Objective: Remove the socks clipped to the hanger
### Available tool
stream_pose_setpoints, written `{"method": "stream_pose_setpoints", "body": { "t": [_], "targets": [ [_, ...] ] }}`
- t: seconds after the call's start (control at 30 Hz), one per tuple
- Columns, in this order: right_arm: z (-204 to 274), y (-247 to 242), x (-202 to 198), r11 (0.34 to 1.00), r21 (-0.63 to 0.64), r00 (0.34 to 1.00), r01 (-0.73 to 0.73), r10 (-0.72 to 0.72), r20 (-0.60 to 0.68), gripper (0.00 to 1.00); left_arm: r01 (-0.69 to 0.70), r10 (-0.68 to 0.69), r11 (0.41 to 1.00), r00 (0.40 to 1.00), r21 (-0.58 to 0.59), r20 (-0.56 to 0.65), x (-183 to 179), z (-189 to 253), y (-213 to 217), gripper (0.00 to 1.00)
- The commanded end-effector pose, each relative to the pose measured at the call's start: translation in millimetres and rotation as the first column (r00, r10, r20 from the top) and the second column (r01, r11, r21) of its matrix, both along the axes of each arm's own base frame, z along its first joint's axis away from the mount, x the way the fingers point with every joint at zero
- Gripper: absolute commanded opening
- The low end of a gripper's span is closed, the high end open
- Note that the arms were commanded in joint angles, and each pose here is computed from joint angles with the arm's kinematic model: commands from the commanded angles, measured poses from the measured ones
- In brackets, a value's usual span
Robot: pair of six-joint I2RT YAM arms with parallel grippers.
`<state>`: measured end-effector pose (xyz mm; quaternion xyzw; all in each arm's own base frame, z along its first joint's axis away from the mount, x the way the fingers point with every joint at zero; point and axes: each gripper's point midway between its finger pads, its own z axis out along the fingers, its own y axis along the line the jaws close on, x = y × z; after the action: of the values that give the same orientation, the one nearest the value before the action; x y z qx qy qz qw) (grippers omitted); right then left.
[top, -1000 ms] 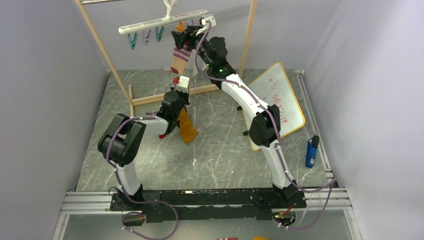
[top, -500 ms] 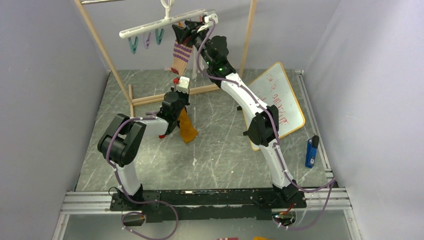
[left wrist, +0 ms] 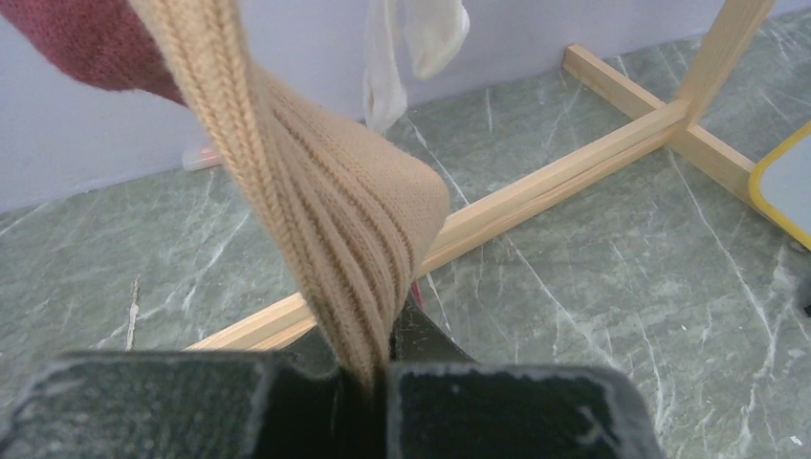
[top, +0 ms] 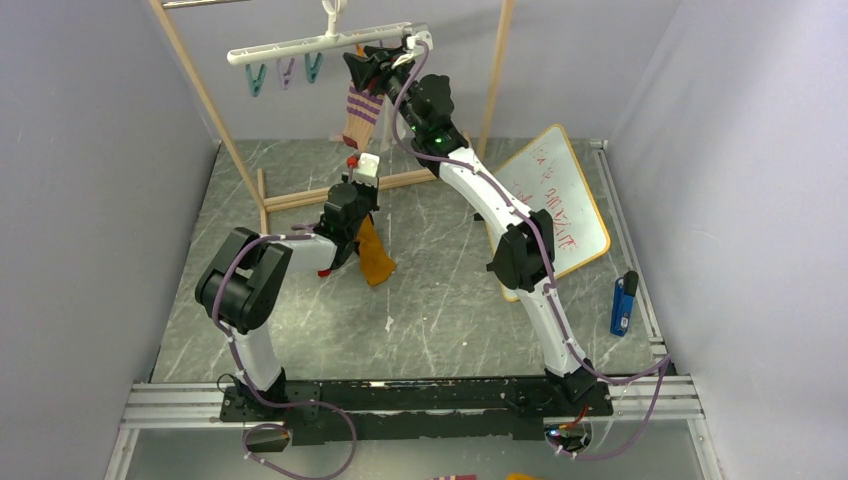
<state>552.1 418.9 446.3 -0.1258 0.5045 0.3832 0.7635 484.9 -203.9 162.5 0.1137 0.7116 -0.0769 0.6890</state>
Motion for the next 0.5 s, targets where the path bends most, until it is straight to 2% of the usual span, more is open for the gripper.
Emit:
{"method": "stream_pose_setpoints", "body": {
  "t": [0.0,0.2,0.33,0.47],
  "targets": [
    [35.5,-5.3,-13.5,0.998,0.064,0.996,-0.021,0.016,0.083,0.54,0.018,-0.018,1.000,0.999,-0.015,0.051,-4.2,23.1,-3.3,0.05],
    [37.4,-4.9,-15.1,0.997,0.069,0.996,-0.028,0.022,0.085,0.46,0.019,-0.018,1.000,0.999,-0.014,0.051,-4.4,23.4,-3.3,0.05],
    [36.1,-5.3,-13.9,0.997,0.073,0.997,-0.024,0.018,0.080,0.21,0.019,-0.018,1.000,0.999,-0.013,0.051,-4.9,23.8,-3.0,0.05],
    [35.9,-6.1,-13.7,0.997,0.075,0.997,-0.022,0.016,0.078,0.10,0.016,-0.016,1.000,0.999,-0.009,0.049,-5.4,23.0,-1.9,0.05]
  ]
}}
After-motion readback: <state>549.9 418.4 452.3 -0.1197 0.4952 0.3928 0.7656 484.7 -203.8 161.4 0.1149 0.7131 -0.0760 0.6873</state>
